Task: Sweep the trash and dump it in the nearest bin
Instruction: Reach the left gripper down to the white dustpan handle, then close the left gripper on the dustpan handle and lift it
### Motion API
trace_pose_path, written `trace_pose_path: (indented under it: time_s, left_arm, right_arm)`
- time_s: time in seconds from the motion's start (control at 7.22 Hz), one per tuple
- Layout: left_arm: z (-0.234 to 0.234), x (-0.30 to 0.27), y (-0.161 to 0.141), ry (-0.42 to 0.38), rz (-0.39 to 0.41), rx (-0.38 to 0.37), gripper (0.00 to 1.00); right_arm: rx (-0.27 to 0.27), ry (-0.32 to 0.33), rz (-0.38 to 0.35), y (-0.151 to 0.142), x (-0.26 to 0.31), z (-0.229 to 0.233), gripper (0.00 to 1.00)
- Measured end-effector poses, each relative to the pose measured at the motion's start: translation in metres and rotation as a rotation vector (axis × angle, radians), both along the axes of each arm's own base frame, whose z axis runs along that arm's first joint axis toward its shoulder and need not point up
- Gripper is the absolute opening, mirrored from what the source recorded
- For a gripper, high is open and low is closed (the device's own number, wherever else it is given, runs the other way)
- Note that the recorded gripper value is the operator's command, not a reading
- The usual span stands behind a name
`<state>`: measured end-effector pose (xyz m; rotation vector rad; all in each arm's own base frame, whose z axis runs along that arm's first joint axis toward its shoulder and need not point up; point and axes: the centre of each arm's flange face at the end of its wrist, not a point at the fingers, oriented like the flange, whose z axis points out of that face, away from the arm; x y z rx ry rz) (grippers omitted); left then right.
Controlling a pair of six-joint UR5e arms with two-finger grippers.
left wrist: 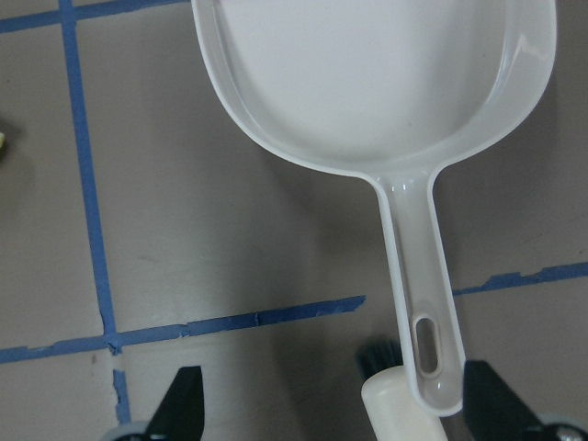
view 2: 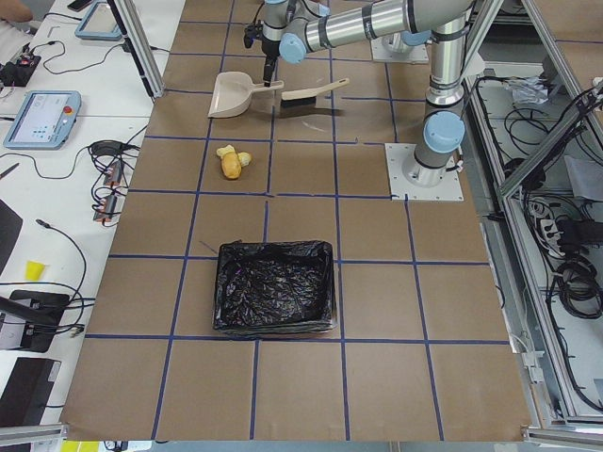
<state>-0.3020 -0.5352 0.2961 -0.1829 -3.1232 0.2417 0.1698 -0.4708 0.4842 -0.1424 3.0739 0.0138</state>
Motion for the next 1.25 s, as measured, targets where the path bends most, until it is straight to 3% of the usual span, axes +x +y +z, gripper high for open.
trace_pose_path:
  time_s: [0.55,0.69,0.83,1.11,1.25]
  left_arm:
    - [-0.060,-0.019,0.007,0.046,0.033,-0.026,0.98]
    - [-0.064,-0.024,0.009,0.066,0.028,-0.016,0.92]
    - [-0.066,-0.026,0.011,0.078,0.025,-0.009,0.78]
    - [-0.067,-0.027,0.011,0.079,0.018,-0.004,0.33]
    - [-0.067,-0.028,0.011,0.079,0.015,-0.004,0.22]
  right_arm:
    - [0.000,-0.001,-0.001,-0.001,0.000,0.000,1.00]
    - [0.000,-0.001,0.000,-0.001,0.001,0.000,1.00]
    - [0.001,-0.001,0.001,-0.001,0.001,-0.001,1.00]
    - [0.003,-0.001,0.001,-0.001,0.002,-0.002,1.00]
    - [0.004,-0.002,0.001,-0.001,0.002,-0.002,1.00]
